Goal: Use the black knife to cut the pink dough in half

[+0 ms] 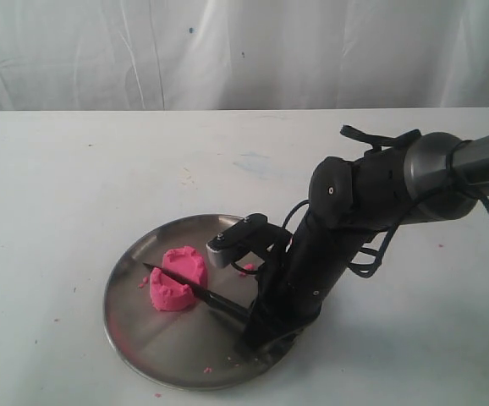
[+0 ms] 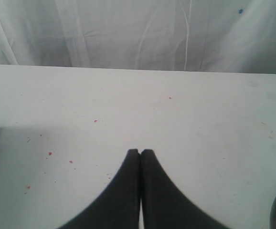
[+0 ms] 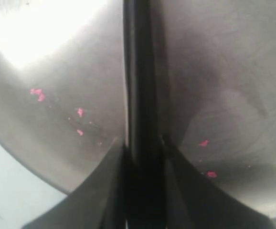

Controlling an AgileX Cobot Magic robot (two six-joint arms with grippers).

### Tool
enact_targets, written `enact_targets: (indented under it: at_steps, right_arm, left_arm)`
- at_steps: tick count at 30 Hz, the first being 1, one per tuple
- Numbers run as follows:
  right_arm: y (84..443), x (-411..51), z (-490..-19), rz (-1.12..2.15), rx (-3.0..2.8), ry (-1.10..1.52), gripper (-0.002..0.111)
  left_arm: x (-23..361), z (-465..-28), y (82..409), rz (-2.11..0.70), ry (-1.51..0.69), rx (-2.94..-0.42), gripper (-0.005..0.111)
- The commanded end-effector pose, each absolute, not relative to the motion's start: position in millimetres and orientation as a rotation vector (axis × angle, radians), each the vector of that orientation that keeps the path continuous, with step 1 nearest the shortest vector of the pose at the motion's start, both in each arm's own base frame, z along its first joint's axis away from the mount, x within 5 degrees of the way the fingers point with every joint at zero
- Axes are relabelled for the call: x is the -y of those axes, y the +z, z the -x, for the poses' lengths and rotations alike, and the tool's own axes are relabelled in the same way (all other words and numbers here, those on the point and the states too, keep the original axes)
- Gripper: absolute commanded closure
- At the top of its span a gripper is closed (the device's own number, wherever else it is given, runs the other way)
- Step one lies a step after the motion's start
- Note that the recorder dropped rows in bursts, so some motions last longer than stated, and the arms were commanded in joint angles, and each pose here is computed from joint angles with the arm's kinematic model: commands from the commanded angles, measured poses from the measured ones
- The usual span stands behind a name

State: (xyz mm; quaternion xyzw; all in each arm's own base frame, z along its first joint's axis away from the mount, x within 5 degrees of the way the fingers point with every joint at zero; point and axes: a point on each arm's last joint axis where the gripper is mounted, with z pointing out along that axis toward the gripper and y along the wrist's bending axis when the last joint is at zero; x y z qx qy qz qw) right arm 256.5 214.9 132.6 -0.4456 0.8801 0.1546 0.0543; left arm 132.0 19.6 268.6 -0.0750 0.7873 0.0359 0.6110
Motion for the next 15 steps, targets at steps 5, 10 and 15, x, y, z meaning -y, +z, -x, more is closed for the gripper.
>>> enact_targets:
  at_steps: [5,10,15]
  right_arm:
    - [122.2,-213.6,-258.8,1.266,-2.72,0.434,0.108]
    - [122.5,-214.5,-262.1,1.185,-2.723,0.425,0.108]
    - [122.7,-214.9,-263.7,1.15,-2.722,0.422,0.108]
  left_arm:
    - [-19.5,-131.0,267.8,0.171,0.083,-1.809,0.107]
    - [-19.5,-131.0,267.8,0.171,0.083,-1.809,0.107]
    - [-19.5,-131.0,267.8,0.171,0.083,-1.809,0.107]
